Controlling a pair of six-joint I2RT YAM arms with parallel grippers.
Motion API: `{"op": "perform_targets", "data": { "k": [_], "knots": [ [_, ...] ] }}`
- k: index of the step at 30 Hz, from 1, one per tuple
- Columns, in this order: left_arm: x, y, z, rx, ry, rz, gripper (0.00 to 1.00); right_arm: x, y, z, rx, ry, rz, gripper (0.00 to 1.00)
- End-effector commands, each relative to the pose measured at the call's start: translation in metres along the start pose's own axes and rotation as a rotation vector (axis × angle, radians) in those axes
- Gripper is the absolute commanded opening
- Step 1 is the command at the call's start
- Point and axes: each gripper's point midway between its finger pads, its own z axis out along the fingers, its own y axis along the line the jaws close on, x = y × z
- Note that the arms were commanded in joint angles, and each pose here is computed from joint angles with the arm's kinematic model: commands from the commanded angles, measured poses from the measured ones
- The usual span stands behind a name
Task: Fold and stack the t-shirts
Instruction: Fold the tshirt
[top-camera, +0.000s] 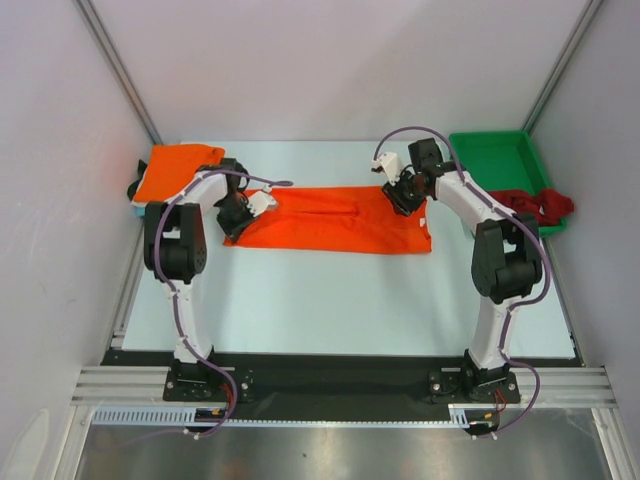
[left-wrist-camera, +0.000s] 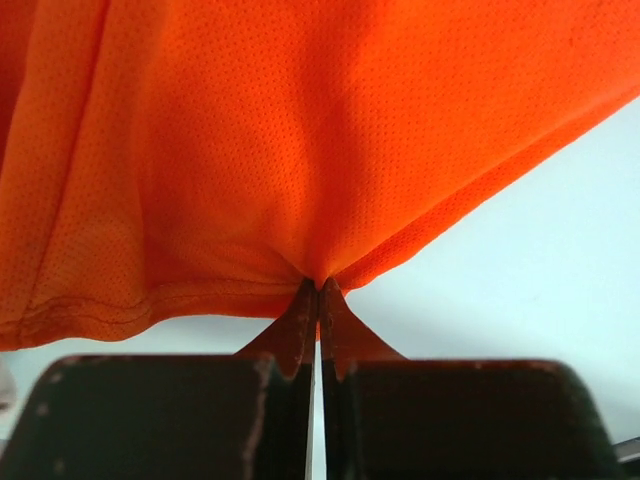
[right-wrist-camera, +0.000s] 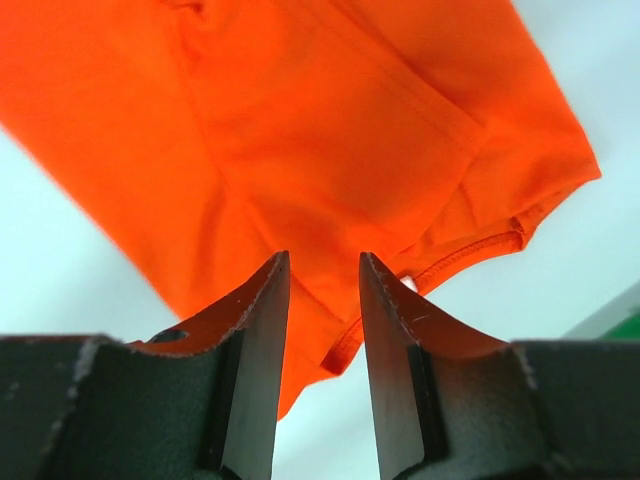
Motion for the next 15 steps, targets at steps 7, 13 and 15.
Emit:
{"op": "perform_targets", "data": {
  "k": [7,13,15],
  "knots": [
    [0.034,-0.077,-0.009,0.155,0.040,-0.009,0.01,0.000,-0.056,0.040,0.094,0.018,0.098,0.39],
    [0.039,-0.120,-0.023,0.208,0.057,0.015,0.01,0.003,-0.067,0.066,0.080,0.046,0.102,0.39],
    [0.041,-0.133,-0.025,0.227,0.071,0.026,0.00,0.004,-0.068,0.071,0.073,0.055,0.103,0.39]
  ]
}}
